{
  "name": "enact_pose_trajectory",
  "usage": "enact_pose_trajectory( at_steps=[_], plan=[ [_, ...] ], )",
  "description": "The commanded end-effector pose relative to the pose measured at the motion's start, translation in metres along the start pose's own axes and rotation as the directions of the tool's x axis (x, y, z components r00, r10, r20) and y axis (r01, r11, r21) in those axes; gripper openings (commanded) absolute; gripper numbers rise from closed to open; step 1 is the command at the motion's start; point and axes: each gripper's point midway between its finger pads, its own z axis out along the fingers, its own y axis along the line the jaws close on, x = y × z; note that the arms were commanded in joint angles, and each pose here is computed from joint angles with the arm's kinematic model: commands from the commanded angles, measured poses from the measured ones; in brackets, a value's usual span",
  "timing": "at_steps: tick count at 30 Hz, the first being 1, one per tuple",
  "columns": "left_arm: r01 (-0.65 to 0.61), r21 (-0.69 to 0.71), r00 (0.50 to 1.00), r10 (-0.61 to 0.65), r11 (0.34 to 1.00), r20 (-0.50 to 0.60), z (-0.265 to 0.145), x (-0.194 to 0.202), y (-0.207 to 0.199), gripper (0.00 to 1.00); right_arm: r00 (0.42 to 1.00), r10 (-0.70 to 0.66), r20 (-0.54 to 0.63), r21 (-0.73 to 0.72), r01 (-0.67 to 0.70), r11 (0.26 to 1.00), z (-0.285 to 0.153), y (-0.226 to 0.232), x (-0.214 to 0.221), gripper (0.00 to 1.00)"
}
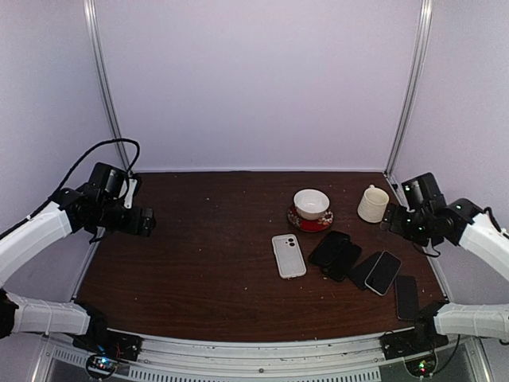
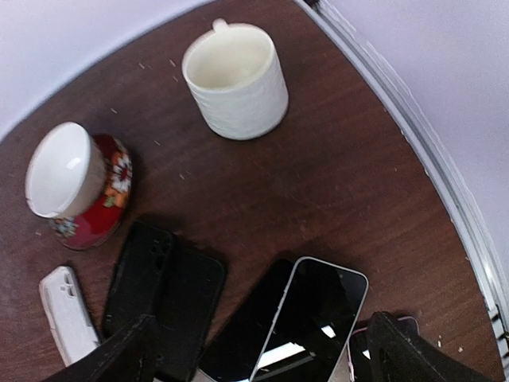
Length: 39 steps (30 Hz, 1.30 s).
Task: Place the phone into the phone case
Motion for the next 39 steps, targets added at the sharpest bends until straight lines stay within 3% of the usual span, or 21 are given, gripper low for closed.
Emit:
enact_pose_trajectory(
  at_steps=[1,5,15,25,34,39],
  plan=[
    [0.011,0.014,1.000,-0.012,1.000,0.029,0.004,-0.012,-0.003,0.98,0.962,-0.016,-0.274,0.237,0.084,0.968,0.019,-0.033,0.050,0.95],
    [0.005,0.024,1.000,-0.004,1.000,-0.027,0.009,-0.002,-0.005,0.98,0.917,0.053,-0.395,0.306,0.077,0.949,0.041,-0.036,0.080,1.00],
    [0.004,0.065,1.000,-0.003,0.998,-0.024,0.005,-0.003,-0.012,0.98,0.828,0.206,-0.521,0.261,-0.074,0.962,0.075,-0.039,0.137,0.99],
    [0.000,0.069,1.000,0.001,0.998,-0.020,0.004,-0.003,-0.012,0.97,0.788,0.138,-0.601,0.253,0.024,0.967,0.086,-0.033,0.143,0.90],
    [-0.001,0.069,1.000,0.003,0.998,-0.021,0.003,-0.003,-0.012,0.98,0.754,0.125,-0.645,0.251,0.054,0.966,0.094,-0.030,0.158,0.96],
    [-0.003,0.068,1.000,0.004,0.998,-0.021,0.003,-0.003,-0.012,0.98,0.780,0.096,-0.619,0.257,0.086,0.963,0.086,-0.034,0.146,0.77]
  ],
)
